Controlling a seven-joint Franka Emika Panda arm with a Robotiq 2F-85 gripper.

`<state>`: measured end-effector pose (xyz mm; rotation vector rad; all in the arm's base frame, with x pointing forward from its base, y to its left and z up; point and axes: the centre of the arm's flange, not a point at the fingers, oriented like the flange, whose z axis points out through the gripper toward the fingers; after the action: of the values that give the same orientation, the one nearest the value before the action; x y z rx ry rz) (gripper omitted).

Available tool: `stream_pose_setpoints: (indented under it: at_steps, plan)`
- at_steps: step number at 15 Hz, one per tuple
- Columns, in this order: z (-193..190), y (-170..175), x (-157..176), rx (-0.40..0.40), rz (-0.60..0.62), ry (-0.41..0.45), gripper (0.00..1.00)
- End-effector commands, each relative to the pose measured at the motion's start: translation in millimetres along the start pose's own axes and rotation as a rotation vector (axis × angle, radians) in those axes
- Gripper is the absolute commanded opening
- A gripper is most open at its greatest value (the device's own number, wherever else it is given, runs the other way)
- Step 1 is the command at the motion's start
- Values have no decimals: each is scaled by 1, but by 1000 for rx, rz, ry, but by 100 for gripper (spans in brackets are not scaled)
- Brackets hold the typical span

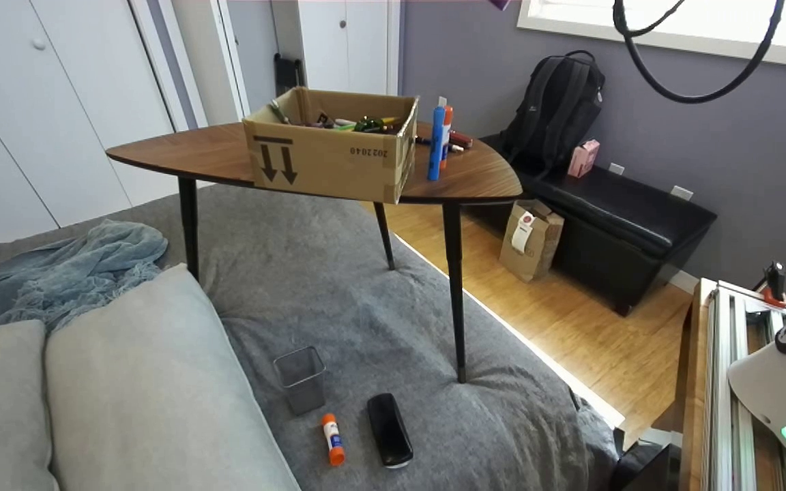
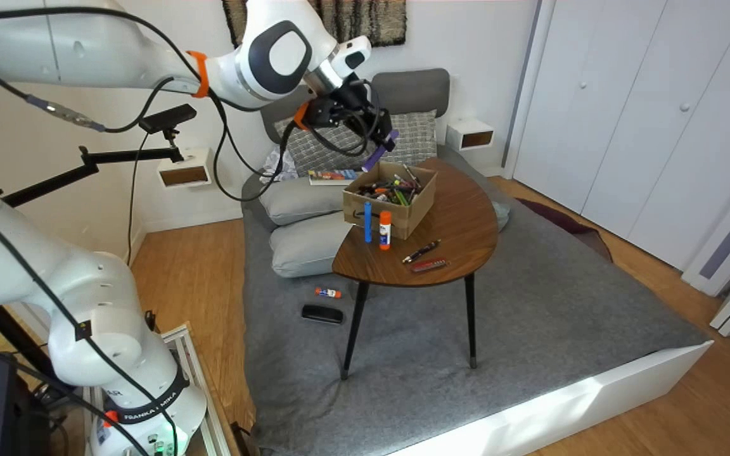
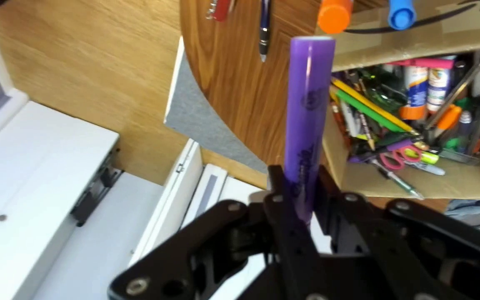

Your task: Remove a purple marker from the cardboard box and place it vertically of the table

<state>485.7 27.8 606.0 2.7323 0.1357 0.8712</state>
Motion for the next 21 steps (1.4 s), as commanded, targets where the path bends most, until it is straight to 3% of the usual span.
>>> stream_pose_setpoints:
  at_steps: [1, 3, 4, 6, 10, 11, 17, 21]
  plan:
    - [2, 20, -56, -150, 118, 57, 5]
    - [12, 28, -76, -241, 172, 58, 5]
    - [9, 32, -46, -158, 122, 29, 19]
    - [16, 36, -62, -201, 152, 28, 19]
    - [15, 33, -65, -208, 158, 32, 19]
    - [23, 26, -65, -174, 168, 38, 5]
    - [64, -18, -100, -126, 249, 95, 5]
    - [74, -30, -121, -207, 223, 201, 5]
